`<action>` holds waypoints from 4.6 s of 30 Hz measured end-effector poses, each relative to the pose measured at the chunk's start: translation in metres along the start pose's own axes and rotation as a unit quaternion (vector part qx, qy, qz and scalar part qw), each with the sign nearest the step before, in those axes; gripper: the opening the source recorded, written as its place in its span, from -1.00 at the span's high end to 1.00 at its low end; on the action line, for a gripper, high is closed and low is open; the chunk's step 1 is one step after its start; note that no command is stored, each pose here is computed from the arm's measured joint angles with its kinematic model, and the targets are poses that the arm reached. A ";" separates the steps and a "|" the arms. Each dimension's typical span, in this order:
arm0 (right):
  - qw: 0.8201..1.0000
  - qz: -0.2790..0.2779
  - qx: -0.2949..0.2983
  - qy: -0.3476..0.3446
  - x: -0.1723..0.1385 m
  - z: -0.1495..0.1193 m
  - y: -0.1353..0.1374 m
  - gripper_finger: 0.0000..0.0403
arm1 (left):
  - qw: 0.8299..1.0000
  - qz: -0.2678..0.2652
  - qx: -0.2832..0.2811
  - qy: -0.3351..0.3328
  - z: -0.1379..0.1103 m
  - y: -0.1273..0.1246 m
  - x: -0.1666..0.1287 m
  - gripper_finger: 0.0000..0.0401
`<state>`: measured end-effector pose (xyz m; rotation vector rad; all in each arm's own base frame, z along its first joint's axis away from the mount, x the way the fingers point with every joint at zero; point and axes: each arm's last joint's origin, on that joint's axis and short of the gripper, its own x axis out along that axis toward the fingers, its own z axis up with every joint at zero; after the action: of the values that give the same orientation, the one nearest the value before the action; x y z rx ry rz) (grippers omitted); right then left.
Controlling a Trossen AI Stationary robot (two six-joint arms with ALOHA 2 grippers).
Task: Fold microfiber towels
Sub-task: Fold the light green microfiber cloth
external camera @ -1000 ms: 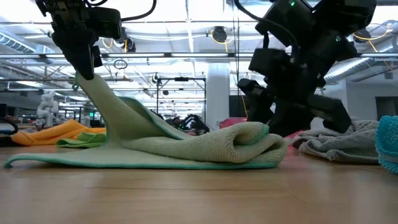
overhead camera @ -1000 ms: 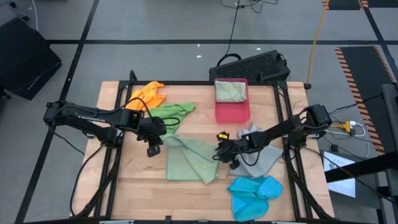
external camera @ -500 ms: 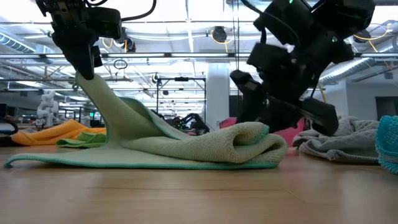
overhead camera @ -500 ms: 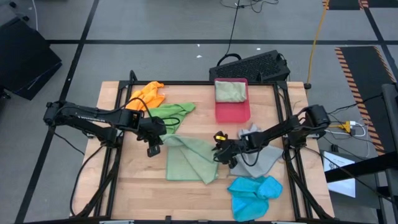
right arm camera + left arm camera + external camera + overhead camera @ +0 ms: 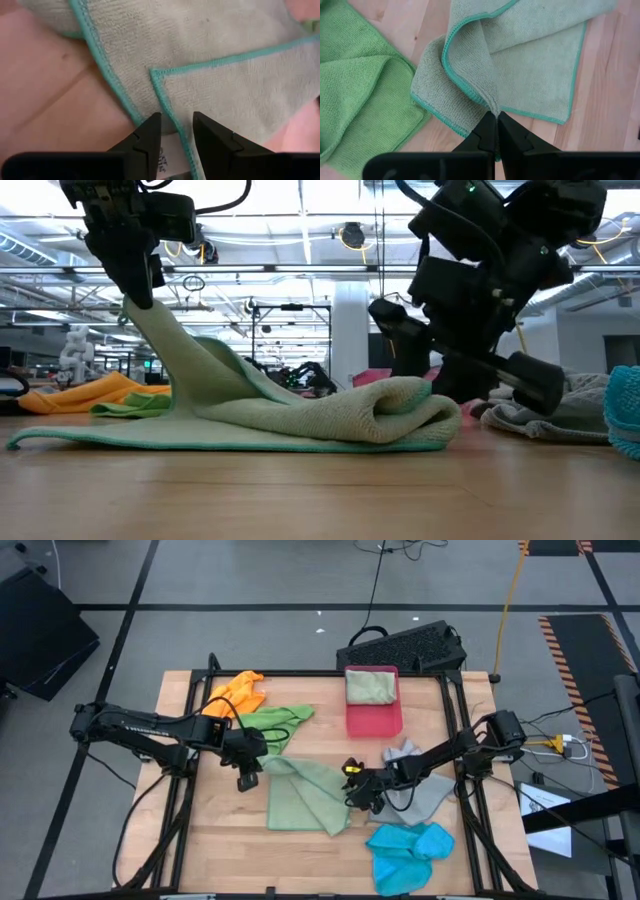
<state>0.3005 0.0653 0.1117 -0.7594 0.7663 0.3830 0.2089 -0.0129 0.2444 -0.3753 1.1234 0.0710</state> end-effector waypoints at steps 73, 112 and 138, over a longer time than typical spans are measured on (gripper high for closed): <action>0.999 0.003 0.029 -0.046 0.007 -0.001 -0.009 0.64 | 1.000 0.014 -0.006 -0.006 0.000 0.001 0.000 0.95; 0.813 -0.110 0.524 -0.229 -0.167 0.028 -0.067 1.00 | 0.987 -0.030 0.096 -0.125 0.041 -0.032 -0.088 0.95; 0.749 -0.024 0.630 -0.204 -0.151 0.026 -0.063 1.00 | 0.984 0.070 0.144 -0.078 0.023 -0.038 -0.018 0.63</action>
<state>0.2467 0.0352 0.2655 0.5913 0.4204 -0.0803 0.2301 -0.0381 0.2787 -0.0315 0.9856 0.0604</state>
